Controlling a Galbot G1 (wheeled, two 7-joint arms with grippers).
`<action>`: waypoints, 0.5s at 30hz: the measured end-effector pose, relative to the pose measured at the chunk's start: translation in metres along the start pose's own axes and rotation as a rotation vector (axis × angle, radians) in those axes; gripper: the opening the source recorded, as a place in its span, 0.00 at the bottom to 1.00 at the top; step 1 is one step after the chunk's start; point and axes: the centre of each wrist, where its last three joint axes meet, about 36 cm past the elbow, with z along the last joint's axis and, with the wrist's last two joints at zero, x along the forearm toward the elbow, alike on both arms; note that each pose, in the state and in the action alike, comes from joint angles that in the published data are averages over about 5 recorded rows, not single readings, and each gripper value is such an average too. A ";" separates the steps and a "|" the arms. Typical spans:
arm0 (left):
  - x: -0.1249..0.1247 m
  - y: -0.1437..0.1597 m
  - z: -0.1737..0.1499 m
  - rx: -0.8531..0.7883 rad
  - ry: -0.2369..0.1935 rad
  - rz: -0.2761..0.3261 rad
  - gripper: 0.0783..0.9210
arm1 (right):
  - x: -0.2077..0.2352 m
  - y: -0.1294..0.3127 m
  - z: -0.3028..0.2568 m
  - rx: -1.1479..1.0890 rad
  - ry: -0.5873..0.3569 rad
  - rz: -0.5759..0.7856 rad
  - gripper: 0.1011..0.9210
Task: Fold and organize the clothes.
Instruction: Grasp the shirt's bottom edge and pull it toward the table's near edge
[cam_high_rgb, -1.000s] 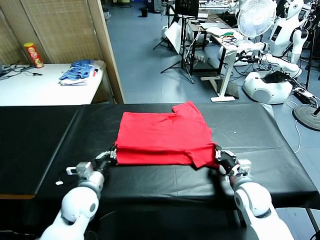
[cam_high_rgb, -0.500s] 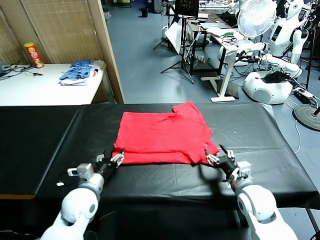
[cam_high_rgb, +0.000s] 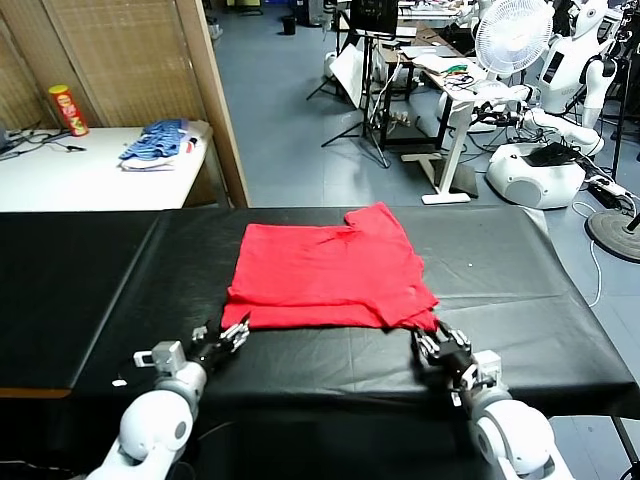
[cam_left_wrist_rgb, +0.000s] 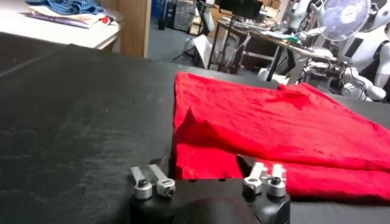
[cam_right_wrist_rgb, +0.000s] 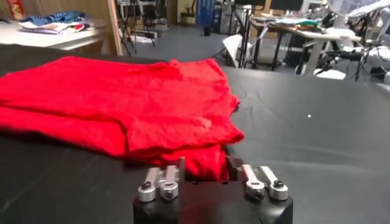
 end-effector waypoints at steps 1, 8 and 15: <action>0.001 0.000 0.000 -0.005 0.001 -0.001 0.33 | 0.002 0.000 -0.002 -0.005 0.008 0.007 0.03; 0.011 0.001 0.001 -0.065 0.004 -0.028 0.06 | 0.031 0.004 -0.018 0.011 0.084 0.033 0.03; 0.040 0.009 0.006 -0.160 0.028 -0.049 0.06 | 0.062 0.013 -0.012 0.035 0.142 0.033 0.03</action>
